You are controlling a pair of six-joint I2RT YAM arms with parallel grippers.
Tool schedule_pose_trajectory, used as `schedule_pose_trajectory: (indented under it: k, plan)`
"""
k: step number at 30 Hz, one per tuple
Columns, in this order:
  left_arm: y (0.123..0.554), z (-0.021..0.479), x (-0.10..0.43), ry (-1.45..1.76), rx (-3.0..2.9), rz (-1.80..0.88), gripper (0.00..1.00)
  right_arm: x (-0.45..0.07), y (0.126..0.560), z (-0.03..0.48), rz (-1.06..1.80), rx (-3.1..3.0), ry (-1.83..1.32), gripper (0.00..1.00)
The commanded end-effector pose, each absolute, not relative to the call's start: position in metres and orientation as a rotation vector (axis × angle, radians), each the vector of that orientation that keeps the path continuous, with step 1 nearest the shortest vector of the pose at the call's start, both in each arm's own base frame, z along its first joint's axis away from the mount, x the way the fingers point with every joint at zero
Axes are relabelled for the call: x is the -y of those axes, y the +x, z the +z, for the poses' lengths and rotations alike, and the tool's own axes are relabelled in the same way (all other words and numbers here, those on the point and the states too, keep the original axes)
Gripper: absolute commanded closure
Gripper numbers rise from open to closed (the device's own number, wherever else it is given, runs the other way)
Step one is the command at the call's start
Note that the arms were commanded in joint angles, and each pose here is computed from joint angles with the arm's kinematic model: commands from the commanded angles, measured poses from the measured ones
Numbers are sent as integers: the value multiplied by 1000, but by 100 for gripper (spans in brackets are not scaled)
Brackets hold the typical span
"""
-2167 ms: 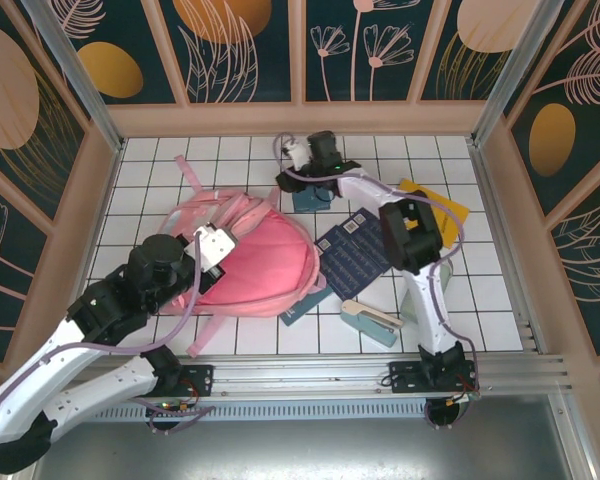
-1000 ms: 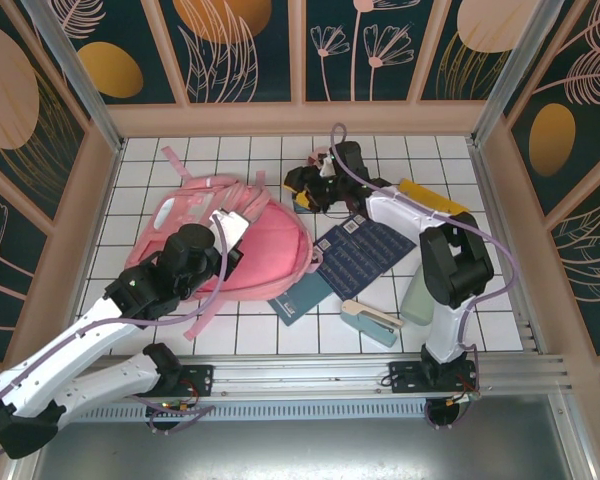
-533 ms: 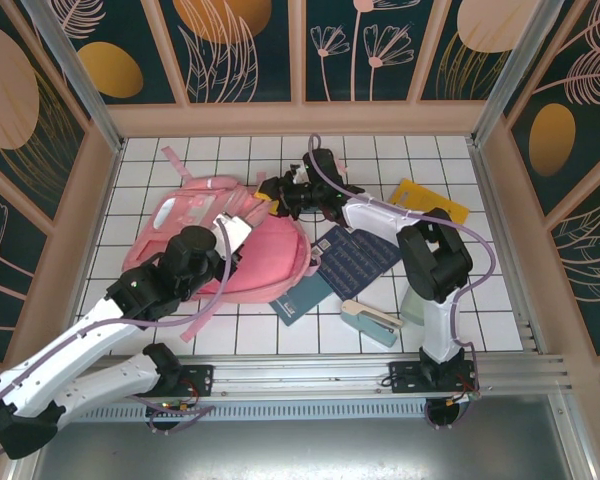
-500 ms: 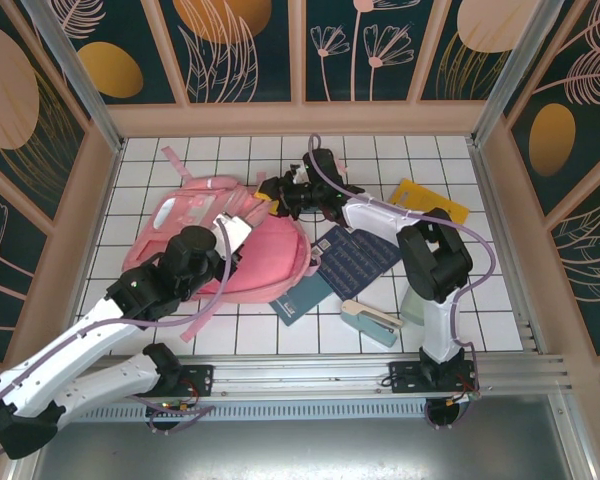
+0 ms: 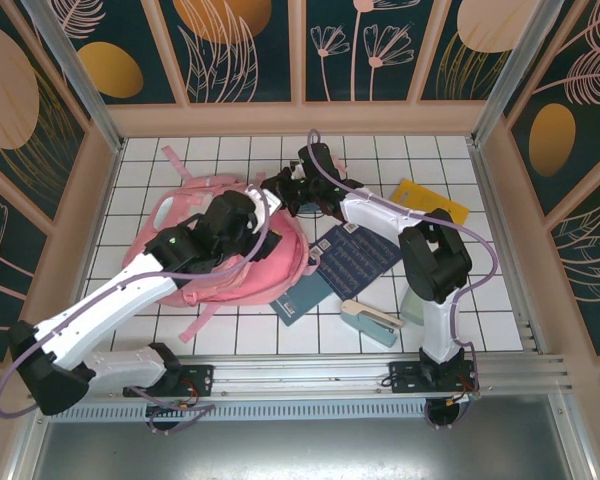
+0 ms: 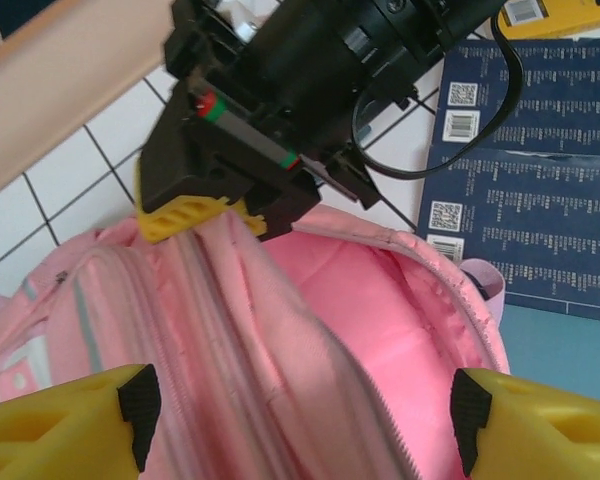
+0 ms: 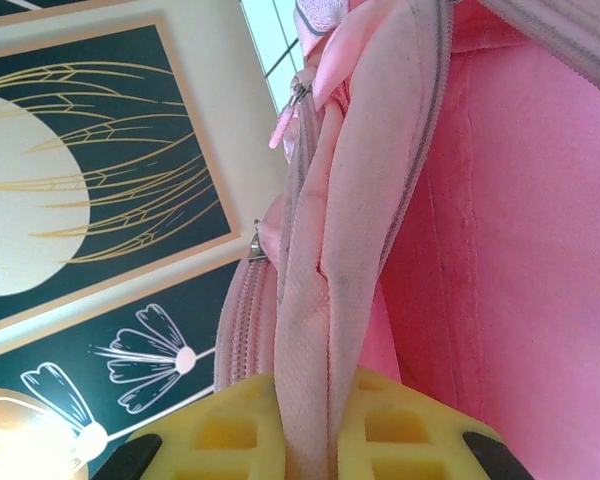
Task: Pack the student bag
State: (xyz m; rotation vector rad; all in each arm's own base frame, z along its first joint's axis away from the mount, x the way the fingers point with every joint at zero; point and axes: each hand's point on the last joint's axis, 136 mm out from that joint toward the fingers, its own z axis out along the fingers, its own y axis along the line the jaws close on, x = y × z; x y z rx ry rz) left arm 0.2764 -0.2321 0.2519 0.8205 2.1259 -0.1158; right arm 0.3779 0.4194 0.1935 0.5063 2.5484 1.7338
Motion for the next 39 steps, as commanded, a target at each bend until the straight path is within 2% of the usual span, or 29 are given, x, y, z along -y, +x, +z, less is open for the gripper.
schedule_pose_trajectory:
  k: [1,8,10,14,15,18,19,21,23,25,27,30,34,39]
  plan:
    - [278,234,237,806,-2226,-111,23,-423,377,240,1778,-2453,424,90]
    - [299,223,228,743,-2255,52,27,-420,375,247,1774,-2436,414,90]
    - [300,216,227,750,-2271,75,32,-419,374,249,1774,-2431,412,90]
    - [302,208,222,737,-2288,112,56,-415,376,250,1752,-2423,416,90]
    - [302,208,222,737,-2292,106,67,-414,376,250,1752,-2421,418,90]
    - [301,210,223,739,-2292,63,96,-412,377,250,1733,-2415,416,80]
    - [301,213,225,743,-2290,40,100,-411,377,251,1725,-2408,406,77]
    - [301,218,227,740,-2281,-6,100,-408,380,254,1690,-2390,370,69]
    - [302,222,226,721,-2274,-53,100,-399,386,256,1586,-2366,326,55]
    - [306,223,220,682,-2274,-95,100,-383,392,257,1429,-2338,297,31]
    - [311,226,213,627,-2265,-153,100,-366,394,257,1297,-2290,252,19]
    - [319,234,206,544,-2228,-218,100,-335,397,257,1150,-2218,190,15]
    - [339,249,180,333,-2185,-195,100,-291,401,244,952,-2234,206,16]
    - [354,254,159,195,-2180,-233,100,-261,362,199,787,-2372,44,24]
